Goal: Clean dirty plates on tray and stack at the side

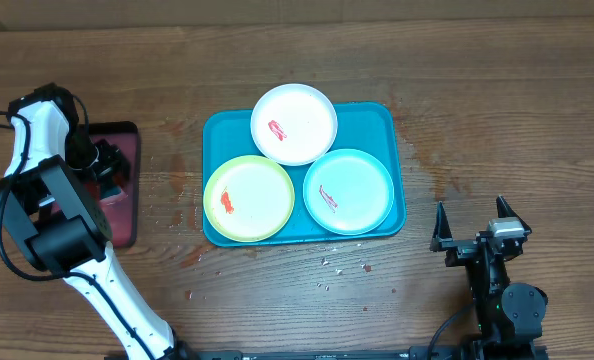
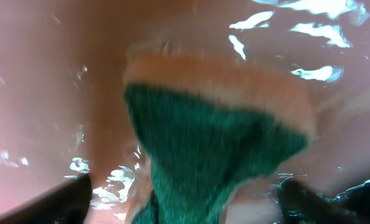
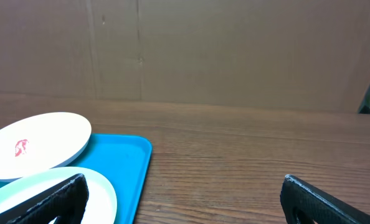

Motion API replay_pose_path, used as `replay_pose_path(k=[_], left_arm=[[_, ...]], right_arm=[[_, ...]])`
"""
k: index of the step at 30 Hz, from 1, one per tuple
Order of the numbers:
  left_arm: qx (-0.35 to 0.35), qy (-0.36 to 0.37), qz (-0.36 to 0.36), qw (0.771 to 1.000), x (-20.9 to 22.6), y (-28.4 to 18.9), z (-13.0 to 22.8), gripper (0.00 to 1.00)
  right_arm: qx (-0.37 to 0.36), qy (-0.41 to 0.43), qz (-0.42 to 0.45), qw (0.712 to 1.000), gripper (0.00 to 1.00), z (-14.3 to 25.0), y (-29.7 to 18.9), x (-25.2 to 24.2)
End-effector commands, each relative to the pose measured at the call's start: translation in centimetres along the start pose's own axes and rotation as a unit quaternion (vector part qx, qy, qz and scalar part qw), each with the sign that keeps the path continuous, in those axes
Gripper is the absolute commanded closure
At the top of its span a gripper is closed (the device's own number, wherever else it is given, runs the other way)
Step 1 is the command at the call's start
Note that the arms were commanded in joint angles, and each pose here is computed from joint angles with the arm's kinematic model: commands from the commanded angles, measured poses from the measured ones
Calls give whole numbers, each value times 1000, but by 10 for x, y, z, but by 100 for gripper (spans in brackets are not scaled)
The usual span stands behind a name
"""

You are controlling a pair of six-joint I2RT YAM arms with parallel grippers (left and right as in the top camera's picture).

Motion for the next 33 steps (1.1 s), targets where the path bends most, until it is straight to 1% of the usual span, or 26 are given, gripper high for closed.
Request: replay_pose_path(k=[1,7,8,9,11,12,13,17,18,19,20,21,30,32,33], left_arm=[[-11,7,-17,1000,-1,8,-6,0],[-58,3,-11,998,-4,7,-23,0],[-63,3,-10,998,-4,6,-24,9],[-67,3,-9,998,-4,6,-26,30],[-73,2,-8,997,-5,6,-28,77],[-74,2,-8,997,-5,6,-28,93],[-74,2,-8,997,-5,6,-28,96],[-69,2,-8,998,-5,6,-26,96],[-65,3,-9,998,-4,6,-25,85],[-60,3,-10,998,-4,6,-23,60],[-53,4,-12,999,-3,7,-21,12],[-46,4,-13,999,-3,7,-18,0],[27,9,-22,999,1,7,7,1],[34,10,-24,999,2,7,9,9],[37,10,-24,999,2,7,10,27]], right_arm=[[-3,0,0,1000,0,2,0,0],[-3,0,0,1000,0,2,0,0],[-3,0,0,1000,0,2,0,0],[-3,0,0,1000,0,2,0,0],[-3,0,0,1000,0,2,0,0],[-3,0,0,1000,0,2,0,0],[-3,0,0,1000,0,2,0,0],[-3,0,0,1000,0,2,0,0],[-3,0,0,1000,0,2,0,0],[-3,0,0,1000,0,2,0,0],[-3,0,0,1000,0,2,0,0],[-3,0,0,1000,0,2,0,0],[-3,0,0,1000,0,2,0,0],[-3,0,0,1000,0,2,0,0],[-3,0,0,1000,0,2,0,0]])
Point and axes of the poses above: each gripper's point midway between its finger pads, its own y axis out along the fingers, its own x axis along the line the jaws close on, z = x × y, the point moved 7 cm from there along -y, back along the fingers, and after that the axes turned 2 degrees about y, right-handed, at the moved point
